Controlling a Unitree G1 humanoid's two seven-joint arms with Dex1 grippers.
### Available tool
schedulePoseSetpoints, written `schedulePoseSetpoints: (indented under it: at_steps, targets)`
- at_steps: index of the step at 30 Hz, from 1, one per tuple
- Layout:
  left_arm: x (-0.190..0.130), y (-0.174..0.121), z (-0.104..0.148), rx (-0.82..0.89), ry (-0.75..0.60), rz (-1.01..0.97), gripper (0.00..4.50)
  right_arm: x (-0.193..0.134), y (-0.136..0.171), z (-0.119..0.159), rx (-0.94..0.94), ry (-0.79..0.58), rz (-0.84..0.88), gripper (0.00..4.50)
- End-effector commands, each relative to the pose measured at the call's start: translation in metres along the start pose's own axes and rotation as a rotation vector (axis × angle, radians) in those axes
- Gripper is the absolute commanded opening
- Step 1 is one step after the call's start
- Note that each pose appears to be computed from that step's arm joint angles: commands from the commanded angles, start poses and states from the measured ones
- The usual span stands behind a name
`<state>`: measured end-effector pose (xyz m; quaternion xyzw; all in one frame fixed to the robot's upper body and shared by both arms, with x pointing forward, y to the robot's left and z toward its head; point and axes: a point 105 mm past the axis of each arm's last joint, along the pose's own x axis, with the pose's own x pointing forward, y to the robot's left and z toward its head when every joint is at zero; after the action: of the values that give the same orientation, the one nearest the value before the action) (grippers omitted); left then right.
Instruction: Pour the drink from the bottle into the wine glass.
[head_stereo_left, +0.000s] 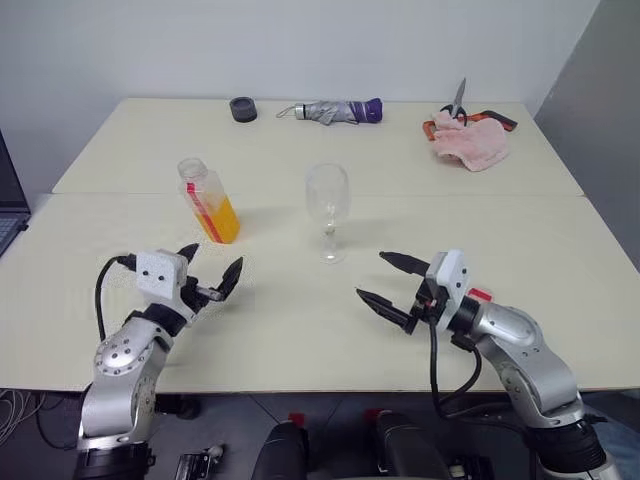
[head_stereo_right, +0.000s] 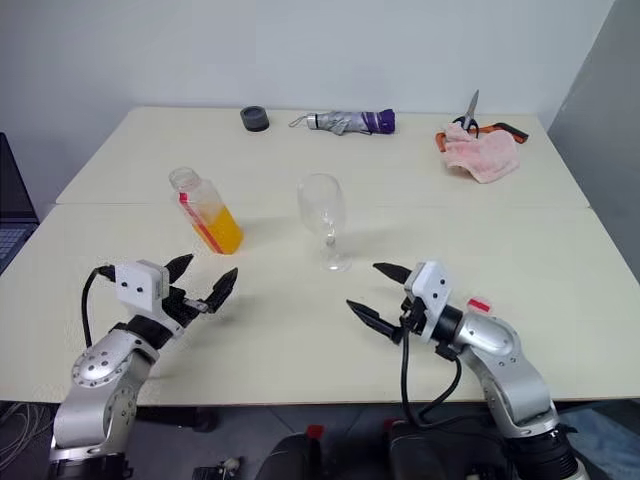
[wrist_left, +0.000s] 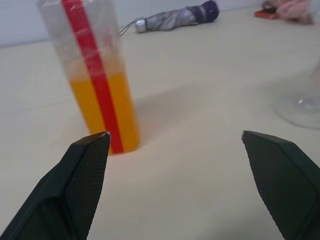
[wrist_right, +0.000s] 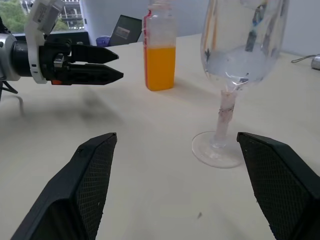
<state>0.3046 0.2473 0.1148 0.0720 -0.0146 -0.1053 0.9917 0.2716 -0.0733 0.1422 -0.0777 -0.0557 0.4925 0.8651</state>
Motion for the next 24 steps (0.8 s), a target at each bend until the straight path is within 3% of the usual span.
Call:
schedulePoseSetpoints:
  at_steps: [1, 7, 24]
  targets:
    - [-0.004, 0.024, 0.004, 0.016, -0.013, 0.106, 4.50, -0.002, 0.016, 0.010, -0.019, -0.011, 0.093, 4.10]
    - [0.000, 0.035, 0.003, 0.015, 0.007, 0.123, 4.50, -0.004, 0.023, 0.010, -0.001, 0.008, 0.147, 4.10]
    - [0.031, 0.044, 0.033, 0.063, -0.048, 0.045, 4.50, -0.002, 0.027, 0.015, -0.007, 0.003, 0.164, 4.10]
